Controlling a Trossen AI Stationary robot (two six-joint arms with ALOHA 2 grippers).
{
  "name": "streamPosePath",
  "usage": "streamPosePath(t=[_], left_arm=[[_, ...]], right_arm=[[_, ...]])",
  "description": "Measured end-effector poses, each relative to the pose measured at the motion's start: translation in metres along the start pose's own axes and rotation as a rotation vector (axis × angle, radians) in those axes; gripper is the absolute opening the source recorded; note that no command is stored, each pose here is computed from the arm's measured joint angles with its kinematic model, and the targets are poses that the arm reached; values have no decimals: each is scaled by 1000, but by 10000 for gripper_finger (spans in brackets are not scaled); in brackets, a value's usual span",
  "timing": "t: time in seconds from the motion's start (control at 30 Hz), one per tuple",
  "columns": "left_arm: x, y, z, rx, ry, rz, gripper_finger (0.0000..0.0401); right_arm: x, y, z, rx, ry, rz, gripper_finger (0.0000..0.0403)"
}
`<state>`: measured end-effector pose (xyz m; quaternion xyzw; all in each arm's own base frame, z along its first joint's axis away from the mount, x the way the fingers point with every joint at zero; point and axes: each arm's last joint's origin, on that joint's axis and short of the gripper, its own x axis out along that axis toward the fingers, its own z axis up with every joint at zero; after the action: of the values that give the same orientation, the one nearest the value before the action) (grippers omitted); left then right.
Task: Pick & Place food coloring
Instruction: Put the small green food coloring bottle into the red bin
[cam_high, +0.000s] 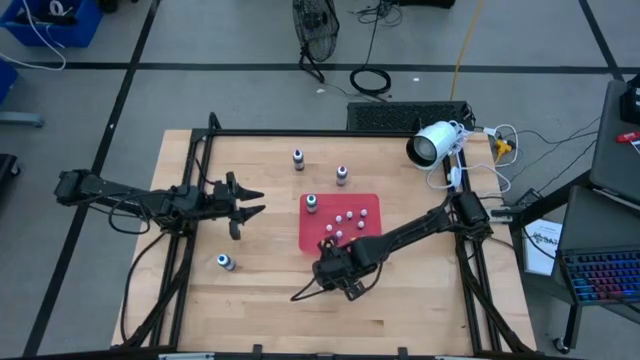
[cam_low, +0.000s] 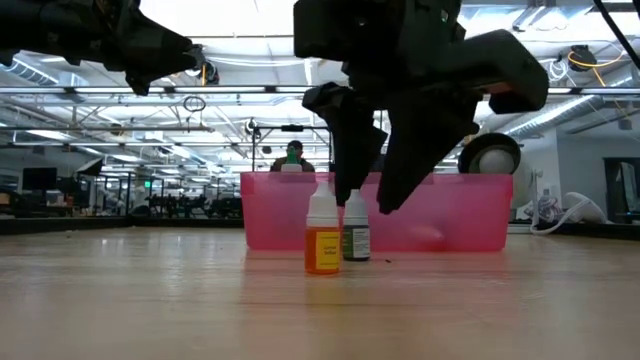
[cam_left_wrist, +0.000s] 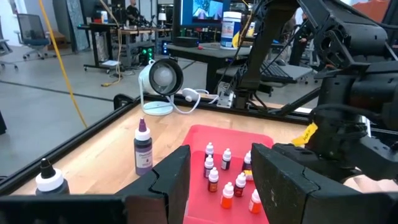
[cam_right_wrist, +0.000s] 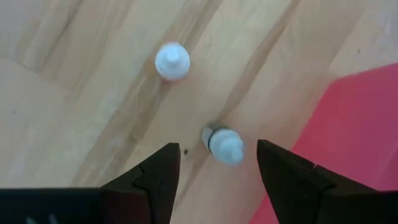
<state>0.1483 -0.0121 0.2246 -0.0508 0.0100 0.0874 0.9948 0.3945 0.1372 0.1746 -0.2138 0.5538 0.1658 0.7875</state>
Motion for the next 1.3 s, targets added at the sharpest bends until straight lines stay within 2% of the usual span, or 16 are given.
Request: streamPosePath(t=[0.77,1.3], left_arm=[[0,0,0,0,0,0,170],[0,0,0,0,0,0,170]], right_arm=[[14,0,-8,6,-30,4,195],[14,-5,-8,-1,-41,-3,110]])
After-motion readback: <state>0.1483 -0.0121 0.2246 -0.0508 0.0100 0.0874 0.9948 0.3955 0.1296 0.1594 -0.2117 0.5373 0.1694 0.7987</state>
